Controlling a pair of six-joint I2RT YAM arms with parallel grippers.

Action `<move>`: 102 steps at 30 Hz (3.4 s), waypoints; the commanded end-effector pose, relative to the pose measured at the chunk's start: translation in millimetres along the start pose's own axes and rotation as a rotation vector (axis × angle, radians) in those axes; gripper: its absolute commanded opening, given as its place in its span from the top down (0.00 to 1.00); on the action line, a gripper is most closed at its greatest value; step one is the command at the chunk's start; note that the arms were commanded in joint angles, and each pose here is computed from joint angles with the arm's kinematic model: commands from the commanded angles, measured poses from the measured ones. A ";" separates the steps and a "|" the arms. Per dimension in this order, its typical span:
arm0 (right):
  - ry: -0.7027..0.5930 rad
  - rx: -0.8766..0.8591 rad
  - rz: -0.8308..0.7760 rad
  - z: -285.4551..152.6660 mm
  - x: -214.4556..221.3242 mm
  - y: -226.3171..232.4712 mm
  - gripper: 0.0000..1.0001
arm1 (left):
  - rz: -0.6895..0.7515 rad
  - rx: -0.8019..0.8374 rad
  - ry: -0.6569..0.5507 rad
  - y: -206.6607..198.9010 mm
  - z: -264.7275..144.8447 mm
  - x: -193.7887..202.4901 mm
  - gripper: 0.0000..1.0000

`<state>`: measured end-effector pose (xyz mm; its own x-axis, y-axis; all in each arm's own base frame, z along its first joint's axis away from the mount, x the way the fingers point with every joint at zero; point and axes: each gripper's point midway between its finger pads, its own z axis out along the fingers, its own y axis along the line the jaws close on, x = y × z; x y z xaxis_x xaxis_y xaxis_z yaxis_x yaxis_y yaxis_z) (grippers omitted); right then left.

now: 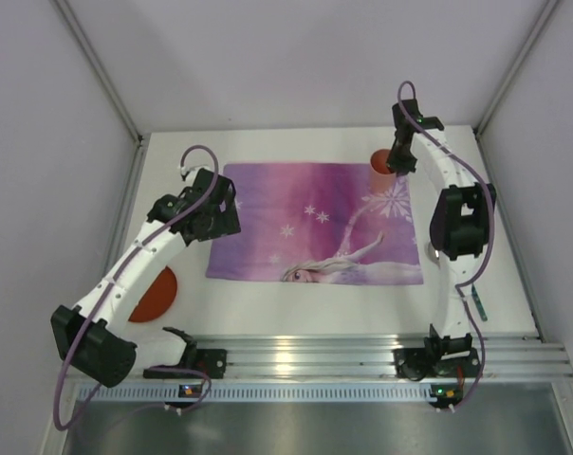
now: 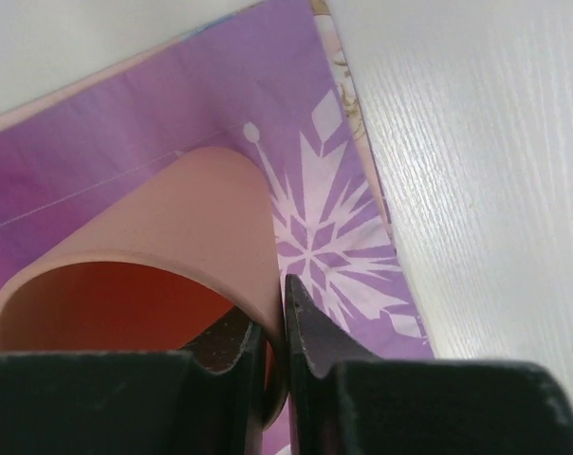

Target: Set the dinner table for one person

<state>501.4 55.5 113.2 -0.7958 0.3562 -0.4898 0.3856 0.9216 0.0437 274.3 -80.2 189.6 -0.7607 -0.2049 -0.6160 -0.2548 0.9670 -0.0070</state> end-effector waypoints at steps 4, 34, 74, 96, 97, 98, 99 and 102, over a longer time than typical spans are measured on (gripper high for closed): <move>-0.033 -0.057 0.036 -2.6 -5.9 15.4 0.38 | -0.015 -0.054 0.011 24.8 -1.0 6.3 0.02; -0.163 -0.176 -0.003 -201.5 75.3 -63.5 0.08 | -0.075 -0.492 0.403 146.8 114.1 74.8 0.15; -0.202 -0.202 0.062 -249.3 89.4 -100.7 0.05 | -0.024 0.084 0.174 -127.5 66.3 -65.9 1.00; -0.111 0.138 0.096 -243.7 174.4 -204.3 0.00 | 0.170 0.521 0.296 -363.5 78.7 63.1 0.45; -0.105 0.141 0.103 -236.2 176.9 -203.6 0.00 | 0.171 0.562 0.308 -368.6 71.7 64.5 0.37; -0.101 0.139 0.110 -233.2 177.1 -202.2 0.00 | 0.167 0.572 0.303 -369.4 68.8 62.6 0.16; -0.096 0.150 0.118 -229.3 176.9 -202.8 0.00 | 0.166 0.578 0.296 -369.1 66.4 60.5 0.14; -0.052 0.153 0.122 -212.8 171.5 -194.9 0.00 | 0.144 0.593 0.247 -363.5 51.8 44.5 0.07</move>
<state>179.6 -24.1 208.3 -0.7339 0.4209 -0.5331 0.5064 0.8622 -0.0164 357.9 -418.2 60.4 -0.9387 0.0203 -0.3441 0.1325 0.9428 -0.3059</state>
